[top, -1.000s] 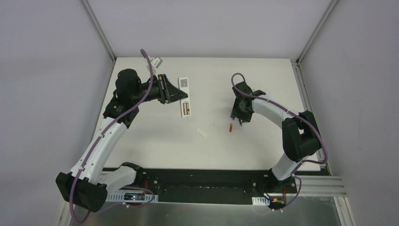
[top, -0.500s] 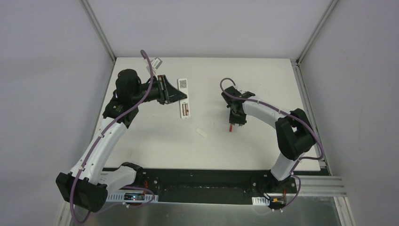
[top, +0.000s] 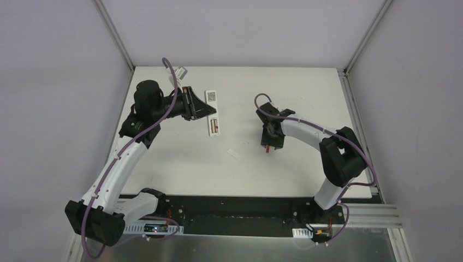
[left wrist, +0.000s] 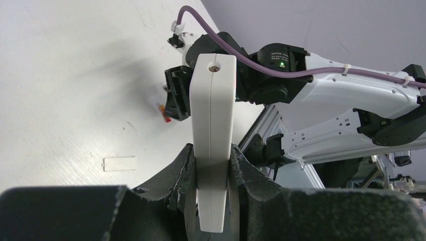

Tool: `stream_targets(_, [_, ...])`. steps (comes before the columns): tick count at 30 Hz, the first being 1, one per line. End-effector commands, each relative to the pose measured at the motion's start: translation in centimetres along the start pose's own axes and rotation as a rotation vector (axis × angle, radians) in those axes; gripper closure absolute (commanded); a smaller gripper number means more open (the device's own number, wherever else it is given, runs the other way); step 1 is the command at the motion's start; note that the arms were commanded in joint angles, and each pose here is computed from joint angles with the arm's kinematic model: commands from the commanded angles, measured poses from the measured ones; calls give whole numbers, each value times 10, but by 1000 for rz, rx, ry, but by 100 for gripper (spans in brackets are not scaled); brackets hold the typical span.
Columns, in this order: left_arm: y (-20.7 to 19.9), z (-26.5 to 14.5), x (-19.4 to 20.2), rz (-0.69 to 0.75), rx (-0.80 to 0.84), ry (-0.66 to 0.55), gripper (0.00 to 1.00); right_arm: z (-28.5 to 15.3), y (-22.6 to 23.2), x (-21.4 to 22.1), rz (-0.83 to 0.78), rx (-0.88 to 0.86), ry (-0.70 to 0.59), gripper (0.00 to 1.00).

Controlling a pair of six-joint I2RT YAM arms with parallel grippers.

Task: Load the batteries into the remote control
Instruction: Pick up the battery from the center of the board.

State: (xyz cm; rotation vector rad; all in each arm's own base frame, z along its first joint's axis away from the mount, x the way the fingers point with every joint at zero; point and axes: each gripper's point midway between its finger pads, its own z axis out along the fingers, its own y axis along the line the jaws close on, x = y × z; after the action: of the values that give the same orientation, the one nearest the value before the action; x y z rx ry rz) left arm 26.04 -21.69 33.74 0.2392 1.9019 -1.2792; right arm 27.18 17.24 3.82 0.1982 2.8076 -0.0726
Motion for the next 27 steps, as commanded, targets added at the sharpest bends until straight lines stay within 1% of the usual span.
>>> stream_targets(1, [-5,-8,-10,50,-5,-48,100,-2,14,2,49,-52,9,55])
stream_targets(9, [-3,-10,-8,46,-18,-52,100,8,12,6,55,-26,22,64])
stream_targets(14, [-2,-12,-6,47,-26,-53,100,15,9,13,60,-14,41,67])
stream_targets(18, [-1,-12,-5,43,-29,-49,100,18,11,14,56,-16,42,73])
stream_targets(19, [-2,-12,-5,44,-29,-50,100,18,11,13,58,-16,42,75])
stream_targets(23, [-2,-14,-5,44,-32,-53,100,19,13,10,65,-33,28,92])
stream_targets(25, [-2,-14,-4,42,-35,-52,100,15,19,6,52,-81,4,96])
stream_targets(27, [-1,-14,-4,39,-39,-51,100,2,26,-2,25,-152,-45,99])
